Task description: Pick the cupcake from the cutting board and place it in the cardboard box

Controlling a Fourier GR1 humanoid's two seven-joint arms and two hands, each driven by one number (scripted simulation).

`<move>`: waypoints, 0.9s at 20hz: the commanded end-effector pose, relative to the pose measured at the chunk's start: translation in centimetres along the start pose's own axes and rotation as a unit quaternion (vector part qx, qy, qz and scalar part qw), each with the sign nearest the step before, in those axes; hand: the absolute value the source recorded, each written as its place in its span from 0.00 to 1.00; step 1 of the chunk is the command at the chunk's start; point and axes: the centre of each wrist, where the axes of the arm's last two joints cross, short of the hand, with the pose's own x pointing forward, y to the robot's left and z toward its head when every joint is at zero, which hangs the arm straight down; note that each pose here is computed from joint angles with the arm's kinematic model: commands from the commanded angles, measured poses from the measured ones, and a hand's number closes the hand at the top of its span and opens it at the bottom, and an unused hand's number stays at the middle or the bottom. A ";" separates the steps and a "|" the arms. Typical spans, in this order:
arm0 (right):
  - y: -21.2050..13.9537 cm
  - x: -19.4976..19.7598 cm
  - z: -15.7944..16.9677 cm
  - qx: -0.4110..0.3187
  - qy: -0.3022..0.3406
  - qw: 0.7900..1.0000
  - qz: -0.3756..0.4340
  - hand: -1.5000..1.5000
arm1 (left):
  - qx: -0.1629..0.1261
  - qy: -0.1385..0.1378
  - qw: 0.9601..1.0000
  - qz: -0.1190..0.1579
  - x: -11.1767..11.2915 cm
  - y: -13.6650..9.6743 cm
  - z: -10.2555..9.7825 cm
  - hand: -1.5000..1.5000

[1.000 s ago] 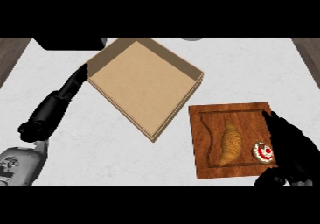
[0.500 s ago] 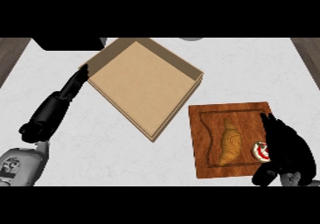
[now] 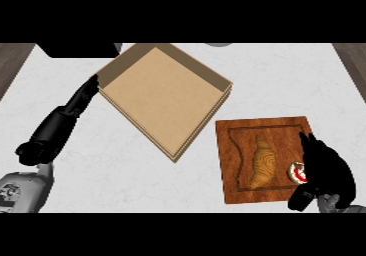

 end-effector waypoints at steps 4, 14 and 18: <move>1.3 -0.5 -0.8 0.010 0.045 0.999 0.019 0.00 | 0.004 -0.008 1.000 0.006 -1.7 0.2 -0.8 0.50; 3.9 -0.6 -3.2 -0.014 -0.045 0.998 0.038 1.00 | -0.002 -0.010 1.000 -0.004 -0.2 -1.4 -1.1 0.50; 4.1 -0.8 -3.8 -0.060 -0.057 0.995 0.055 1.00 | 0.003 -0.011 1.000 0.005 -0.2 -0.8 0.1 0.50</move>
